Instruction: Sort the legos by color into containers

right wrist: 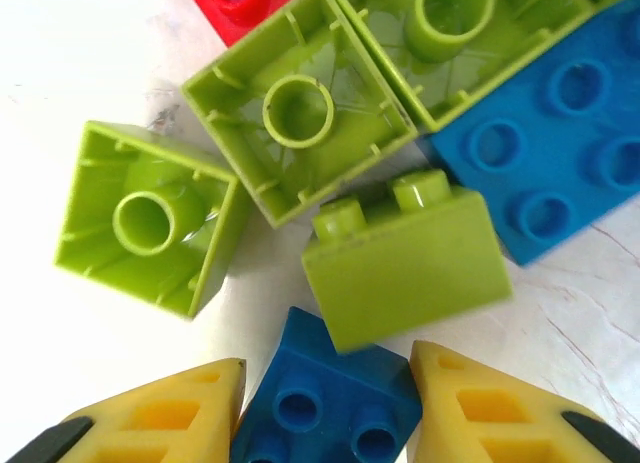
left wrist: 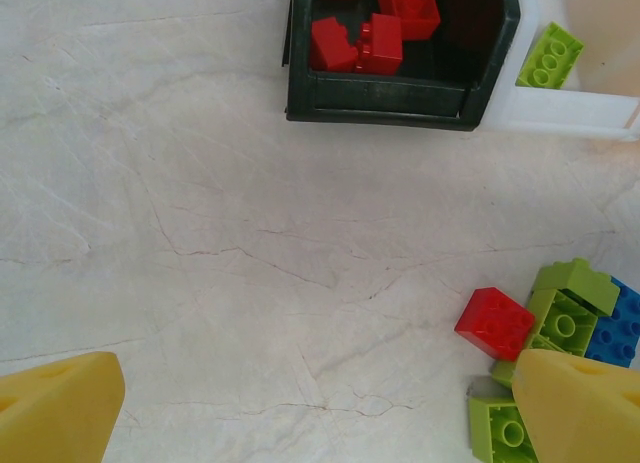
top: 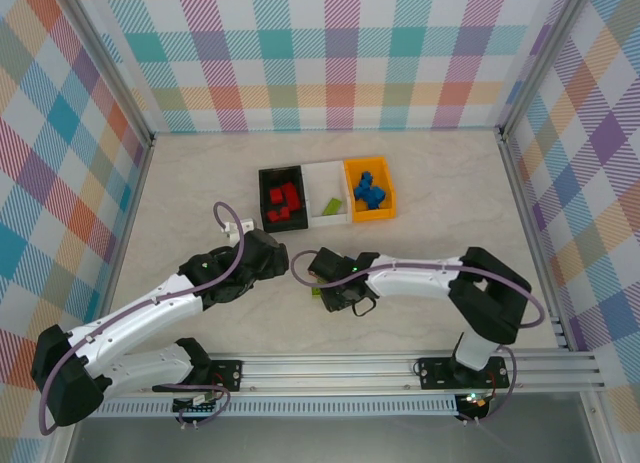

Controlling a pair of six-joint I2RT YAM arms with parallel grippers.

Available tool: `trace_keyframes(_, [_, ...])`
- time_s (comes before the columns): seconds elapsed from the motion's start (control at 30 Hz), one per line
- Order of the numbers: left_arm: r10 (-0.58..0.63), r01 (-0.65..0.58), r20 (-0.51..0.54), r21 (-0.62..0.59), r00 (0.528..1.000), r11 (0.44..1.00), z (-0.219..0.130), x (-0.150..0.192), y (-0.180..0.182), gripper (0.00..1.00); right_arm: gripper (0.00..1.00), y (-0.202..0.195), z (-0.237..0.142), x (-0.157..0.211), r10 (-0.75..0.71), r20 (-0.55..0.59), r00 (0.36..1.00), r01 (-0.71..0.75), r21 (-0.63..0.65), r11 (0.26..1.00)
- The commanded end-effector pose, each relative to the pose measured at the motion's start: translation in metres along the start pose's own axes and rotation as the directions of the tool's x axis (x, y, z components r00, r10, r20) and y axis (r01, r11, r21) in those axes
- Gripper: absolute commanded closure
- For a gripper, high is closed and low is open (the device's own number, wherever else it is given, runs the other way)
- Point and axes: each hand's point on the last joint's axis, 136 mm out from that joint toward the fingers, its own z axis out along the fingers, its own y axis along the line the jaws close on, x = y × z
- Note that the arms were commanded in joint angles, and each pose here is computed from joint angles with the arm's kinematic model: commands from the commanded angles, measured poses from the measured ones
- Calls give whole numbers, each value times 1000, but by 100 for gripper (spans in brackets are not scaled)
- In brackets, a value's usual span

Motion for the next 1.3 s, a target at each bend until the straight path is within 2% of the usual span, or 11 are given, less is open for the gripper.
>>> trace_keyframes(0.0, [2, -2, 12, -7, 1000, 1000, -3, -3, 2, 0, 70, 5, -34, -15, 20, 102, 995, -15, -54, 998])
trace_keyframes(0.13, [2, -2, -1, 21, 1000, 1000, 0, 1, -4, 0, 71, -13, -77, -49, 30, 219, 975, -18, -54, 998])
trace_keyframes(0.33, [11, -9, -45, 40, 999, 999, 8, 10, -11, 0, 71, -87, -111, -141, 159, 373, 914, -146, -63, 987])
trace_keyframes(0.53, [36, -31, -91, 59, 995, 998, 13, 17, -20, 0, 71, -162, -73, -222, 291, 378, 879, -306, -21, 952])
trace_keyframes(0.67, [63, -54, -126, 70, 990, 996, 17, 23, -25, 0, 70, -187, -46, -256, 339, 354, 872, -361, -2, 932])
trace_keyframes(0.8, [90, -77, -168, 84, 982, 994, 22, 33, -32, 0, 65, -198, -27, -271, 372, 322, 871, -395, 8, 918])
trace_keyframes(0.83, [95, -80, -175, 89, 980, 993, 24, 35, -33, 0, 59, -199, -25, -272, 376, 313, 872, -398, 6, 918])
trace_keyframes(0.9, [116, -96, -197, 107, 974, 990, 27, 41, -39, 0, 42, -200, -25, -274, 387, 307, 870, -407, 1, 914])
trace_keyframes(0.97, [147, -122, -214, 124, 966, 985, 29, 47, -47, 0, 36, -198, -34, -275, 384, 327, 863, -403, -11, 915])
trace_keyframes(1.13, [259, -227, -257, 148, 931, 963, 36, 67, -69, 0, 32, -188, -70, -265, 377, 384, 843, -382, -67, 922])
trace_keyframes(1.27, [332, -292, -309, 170, 891, 941, 42, 93, -86, 2, 32, -180, -81, -237, 364, 397, 843, -361, -84, 929])
